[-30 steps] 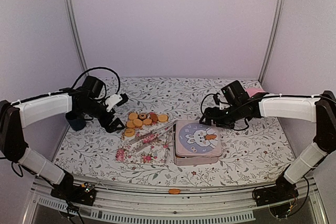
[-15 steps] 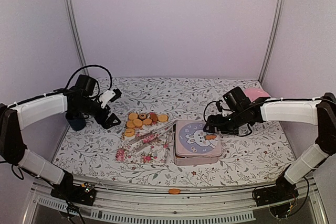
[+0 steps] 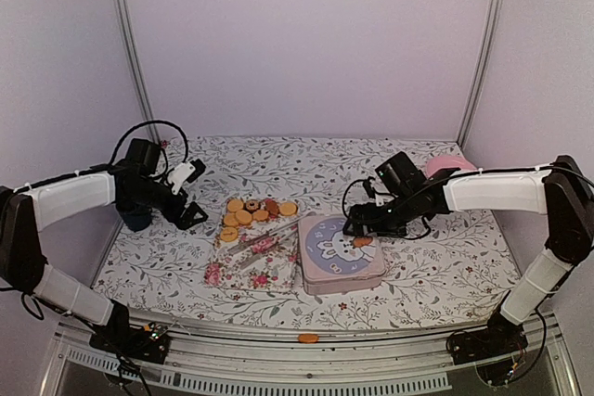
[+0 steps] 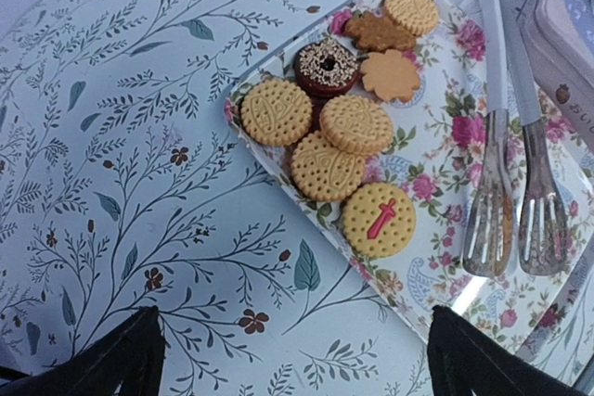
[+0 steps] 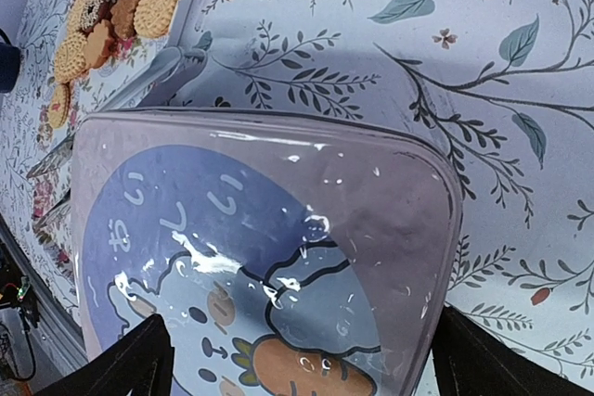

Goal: Pack the cookies
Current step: Adjust the box lid for the packing box, then reset both arms

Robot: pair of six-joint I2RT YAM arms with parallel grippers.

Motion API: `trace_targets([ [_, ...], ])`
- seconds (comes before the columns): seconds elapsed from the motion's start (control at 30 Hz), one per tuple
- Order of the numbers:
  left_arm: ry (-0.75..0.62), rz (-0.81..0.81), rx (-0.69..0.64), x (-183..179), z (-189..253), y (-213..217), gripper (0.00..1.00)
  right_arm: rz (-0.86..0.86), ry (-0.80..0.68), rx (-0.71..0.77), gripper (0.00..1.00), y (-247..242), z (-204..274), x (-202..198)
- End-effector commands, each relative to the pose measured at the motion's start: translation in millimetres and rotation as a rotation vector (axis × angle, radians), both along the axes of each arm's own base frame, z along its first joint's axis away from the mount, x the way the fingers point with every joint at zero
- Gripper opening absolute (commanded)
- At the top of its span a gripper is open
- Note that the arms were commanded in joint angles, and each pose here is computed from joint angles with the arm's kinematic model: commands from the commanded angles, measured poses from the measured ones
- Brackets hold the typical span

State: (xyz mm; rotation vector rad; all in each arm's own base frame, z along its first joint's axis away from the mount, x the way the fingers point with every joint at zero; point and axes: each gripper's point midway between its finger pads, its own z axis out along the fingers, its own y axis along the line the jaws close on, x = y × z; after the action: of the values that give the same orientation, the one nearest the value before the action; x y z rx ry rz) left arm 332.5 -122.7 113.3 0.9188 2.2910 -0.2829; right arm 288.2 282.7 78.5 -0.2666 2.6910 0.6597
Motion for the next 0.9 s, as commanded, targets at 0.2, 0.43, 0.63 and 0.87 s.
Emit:
trace_targets([
  [0.2,-0.123,0.118,-0.121,33,13,17,0.99,-0.09,-0.184,-0.088,0.99,-42,48,28],
  [0.43,-0.401,0.353,-0.282,67,38,74,0.99,-0.445,-0.597,-0.204,0.99,-142,135,65],
  [0.63,-0.697,0.416,-0.352,58,54,100,0.99,-0.594,-1.004,-0.4,0.99,-219,125,47],
  [0.87,-0.785,0.436,-0.388,45,50,107,0.99,-0.725,-1.144,-0.399,0.99,-281,114,38],
])
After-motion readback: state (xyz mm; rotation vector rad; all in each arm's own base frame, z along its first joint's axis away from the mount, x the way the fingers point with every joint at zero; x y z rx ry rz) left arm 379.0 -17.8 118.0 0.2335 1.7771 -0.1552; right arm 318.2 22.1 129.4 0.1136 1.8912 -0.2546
